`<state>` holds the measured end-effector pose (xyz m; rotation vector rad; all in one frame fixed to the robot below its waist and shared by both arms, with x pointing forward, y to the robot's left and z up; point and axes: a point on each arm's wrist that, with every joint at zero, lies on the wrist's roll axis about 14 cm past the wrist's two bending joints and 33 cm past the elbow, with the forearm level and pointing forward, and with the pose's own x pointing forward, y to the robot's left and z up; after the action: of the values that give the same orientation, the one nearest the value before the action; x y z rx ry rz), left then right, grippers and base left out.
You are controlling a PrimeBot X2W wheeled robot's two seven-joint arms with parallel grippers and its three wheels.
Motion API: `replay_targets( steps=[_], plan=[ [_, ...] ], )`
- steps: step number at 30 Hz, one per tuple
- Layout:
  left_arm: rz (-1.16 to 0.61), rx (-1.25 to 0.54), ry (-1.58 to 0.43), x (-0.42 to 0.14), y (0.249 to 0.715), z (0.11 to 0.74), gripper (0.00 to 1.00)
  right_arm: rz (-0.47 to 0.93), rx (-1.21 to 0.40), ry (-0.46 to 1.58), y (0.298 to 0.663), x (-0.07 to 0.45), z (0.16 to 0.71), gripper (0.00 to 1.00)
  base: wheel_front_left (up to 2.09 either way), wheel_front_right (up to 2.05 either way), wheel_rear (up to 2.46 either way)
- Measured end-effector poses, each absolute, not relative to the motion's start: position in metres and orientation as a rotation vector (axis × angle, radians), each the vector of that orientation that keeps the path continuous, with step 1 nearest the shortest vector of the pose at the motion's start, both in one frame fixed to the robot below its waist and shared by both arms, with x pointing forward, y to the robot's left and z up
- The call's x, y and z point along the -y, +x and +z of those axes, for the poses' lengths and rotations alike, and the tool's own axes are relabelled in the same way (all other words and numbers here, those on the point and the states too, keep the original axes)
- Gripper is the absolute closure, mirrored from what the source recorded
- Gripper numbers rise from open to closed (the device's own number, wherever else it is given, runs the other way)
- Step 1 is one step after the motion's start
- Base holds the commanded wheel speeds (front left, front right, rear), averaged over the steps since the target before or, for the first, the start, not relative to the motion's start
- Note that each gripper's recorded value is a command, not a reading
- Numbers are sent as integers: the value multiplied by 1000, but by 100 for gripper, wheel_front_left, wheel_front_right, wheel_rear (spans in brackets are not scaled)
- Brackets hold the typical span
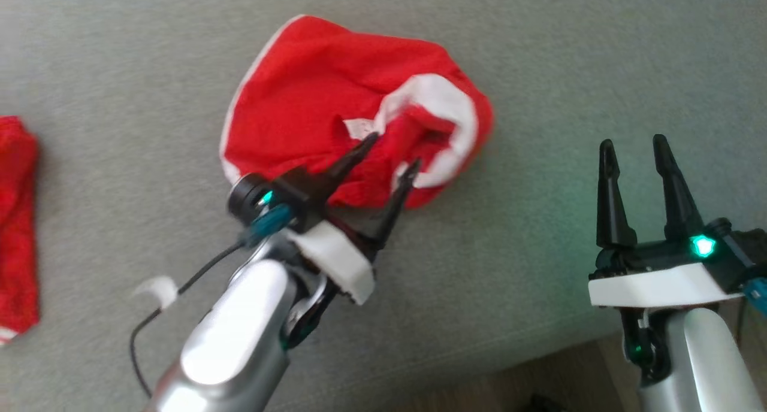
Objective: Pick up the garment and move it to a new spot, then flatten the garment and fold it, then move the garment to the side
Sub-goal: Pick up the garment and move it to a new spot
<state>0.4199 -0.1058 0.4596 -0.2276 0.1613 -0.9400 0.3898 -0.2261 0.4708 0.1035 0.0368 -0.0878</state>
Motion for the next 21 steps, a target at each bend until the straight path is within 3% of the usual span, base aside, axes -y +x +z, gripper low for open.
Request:
replay_targets(
  steps=[12,21],
  plan=[
    [-443,-2,-167,-25,453,485,0,43,-13,101,408,186,485,0,0,0,0],
    [-158,28,-109,-120,443,493,0,120,-20,83,413,160,491,0,0,0,0]
  ],
)
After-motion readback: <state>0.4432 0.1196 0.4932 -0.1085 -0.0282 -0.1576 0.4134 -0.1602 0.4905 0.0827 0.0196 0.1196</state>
